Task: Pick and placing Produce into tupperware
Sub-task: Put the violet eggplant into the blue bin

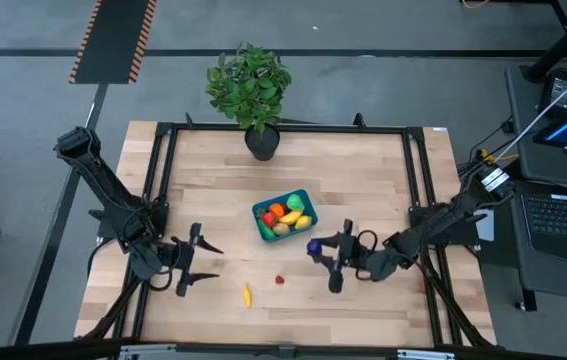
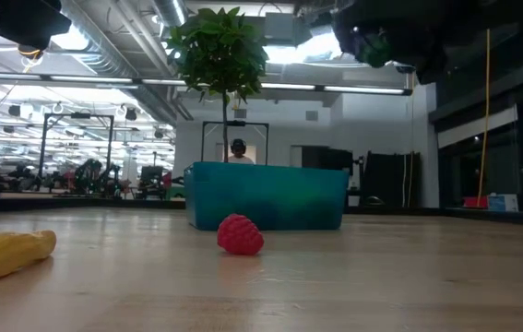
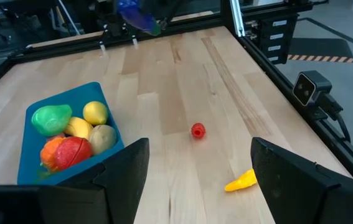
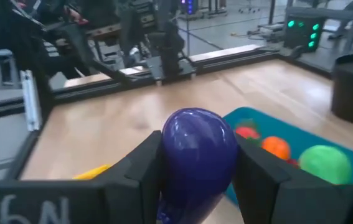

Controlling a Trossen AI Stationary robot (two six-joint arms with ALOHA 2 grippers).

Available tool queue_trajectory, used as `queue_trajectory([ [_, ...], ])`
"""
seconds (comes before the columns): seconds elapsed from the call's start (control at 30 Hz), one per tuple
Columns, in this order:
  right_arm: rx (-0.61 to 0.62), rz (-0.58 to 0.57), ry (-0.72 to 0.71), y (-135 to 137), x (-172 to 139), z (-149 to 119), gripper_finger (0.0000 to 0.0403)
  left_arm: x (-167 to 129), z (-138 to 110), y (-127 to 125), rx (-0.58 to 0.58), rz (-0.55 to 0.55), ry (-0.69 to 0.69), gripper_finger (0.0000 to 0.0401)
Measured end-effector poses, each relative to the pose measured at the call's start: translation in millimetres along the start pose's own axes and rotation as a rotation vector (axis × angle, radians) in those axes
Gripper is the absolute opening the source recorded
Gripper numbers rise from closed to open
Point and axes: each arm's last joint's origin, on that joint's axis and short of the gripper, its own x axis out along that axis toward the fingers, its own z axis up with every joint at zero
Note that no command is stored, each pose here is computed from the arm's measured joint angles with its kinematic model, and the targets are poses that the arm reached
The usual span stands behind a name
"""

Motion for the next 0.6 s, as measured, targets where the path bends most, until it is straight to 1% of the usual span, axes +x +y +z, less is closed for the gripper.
queue_trajectory([
  [0.13,-0.031,-0.039,-0.008,-9.7,6.9,4.1,0.0155,0.2,0.1,0.3,-0.001,0.005,-0.001,0.0271],
  [0.4,-0.014,-0.179,-0.007,-37.7,29.1,8.9,0.0155,0.2,0.3,1.1,0.005,0.03,-0.007,0.0271],
  [0.5,-0.002,-0.163,0.03,-49.9,38.9,9.2,0.0155,0.2,0.2,1.1,0.007,0.031,-0.007,0.0271],
  [0.6,0.014,-0.096,0.074,-61.4,50.2,13.0,0.0155,0.2,0.2,1.1,0.026,0.031,-0.007,0.0271],
])
